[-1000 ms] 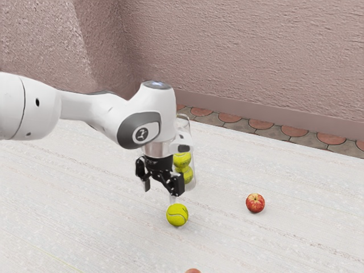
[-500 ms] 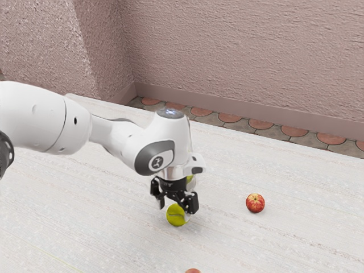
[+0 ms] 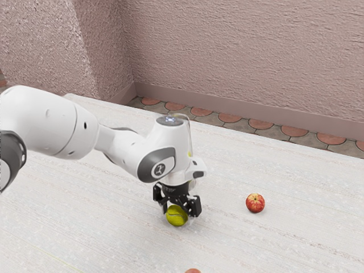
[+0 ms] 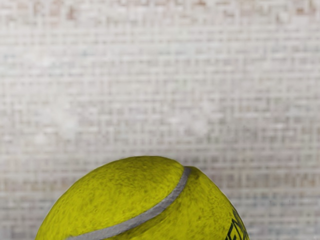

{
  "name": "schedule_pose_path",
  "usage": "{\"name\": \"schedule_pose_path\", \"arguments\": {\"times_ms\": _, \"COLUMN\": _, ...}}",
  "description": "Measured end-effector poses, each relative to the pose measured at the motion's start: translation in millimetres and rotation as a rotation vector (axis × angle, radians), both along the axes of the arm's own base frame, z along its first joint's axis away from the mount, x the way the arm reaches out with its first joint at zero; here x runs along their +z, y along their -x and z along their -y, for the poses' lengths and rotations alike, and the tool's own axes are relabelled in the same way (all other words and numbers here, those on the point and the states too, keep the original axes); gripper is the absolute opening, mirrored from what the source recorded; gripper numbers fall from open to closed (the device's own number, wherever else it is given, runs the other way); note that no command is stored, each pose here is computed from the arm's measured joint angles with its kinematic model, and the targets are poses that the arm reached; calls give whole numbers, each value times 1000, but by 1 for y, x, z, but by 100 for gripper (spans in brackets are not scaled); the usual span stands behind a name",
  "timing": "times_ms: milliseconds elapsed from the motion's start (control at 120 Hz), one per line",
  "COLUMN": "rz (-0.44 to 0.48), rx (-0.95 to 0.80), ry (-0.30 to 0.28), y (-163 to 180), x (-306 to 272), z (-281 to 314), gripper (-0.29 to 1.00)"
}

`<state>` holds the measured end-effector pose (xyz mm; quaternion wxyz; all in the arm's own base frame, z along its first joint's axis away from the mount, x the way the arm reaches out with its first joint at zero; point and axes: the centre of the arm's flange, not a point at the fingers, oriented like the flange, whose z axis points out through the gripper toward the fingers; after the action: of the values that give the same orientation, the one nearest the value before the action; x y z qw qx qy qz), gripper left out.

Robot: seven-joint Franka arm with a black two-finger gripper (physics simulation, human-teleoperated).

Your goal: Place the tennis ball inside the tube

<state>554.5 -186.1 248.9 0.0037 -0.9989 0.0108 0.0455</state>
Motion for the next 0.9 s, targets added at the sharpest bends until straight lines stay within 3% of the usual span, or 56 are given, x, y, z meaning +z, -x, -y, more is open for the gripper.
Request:
{"name": "schedule_pose_path", "arguments": {"times_ms": 208, "rz": 6, "rx": 1, "ry": 0, "y": -1, "x": -4, "z": 0, "gripper": 70}}
{"name": "schedule_pose_path", "arguments": {"times_ms": 425, "rz": 18, "rx": -8, "ry": -6, "y": -3, "x": -3, "z": 1, "gripper": 45}}
{"name": "schedule_pose_path", "arguments": {"times_ms": 675, "rz": 35, "rx": -14, "ry": -14, "y": -6, "x": 3, "z": 1, "gripper": 39}}
{"name": "schedule_pose_path", "arguments": {"times_ms": 775, "rz": 88, "rx": -29, "ry": -20, "y": -15, "x": 38, "z": 1, "gripper": 37}}
{"name": "schedule_pose_path", "arguments": {"times_ms": 900, "rz": 220, "rx": -57, "ry": -48, "y": -50, "x": 147, "z": 1, "gripper": 36}}
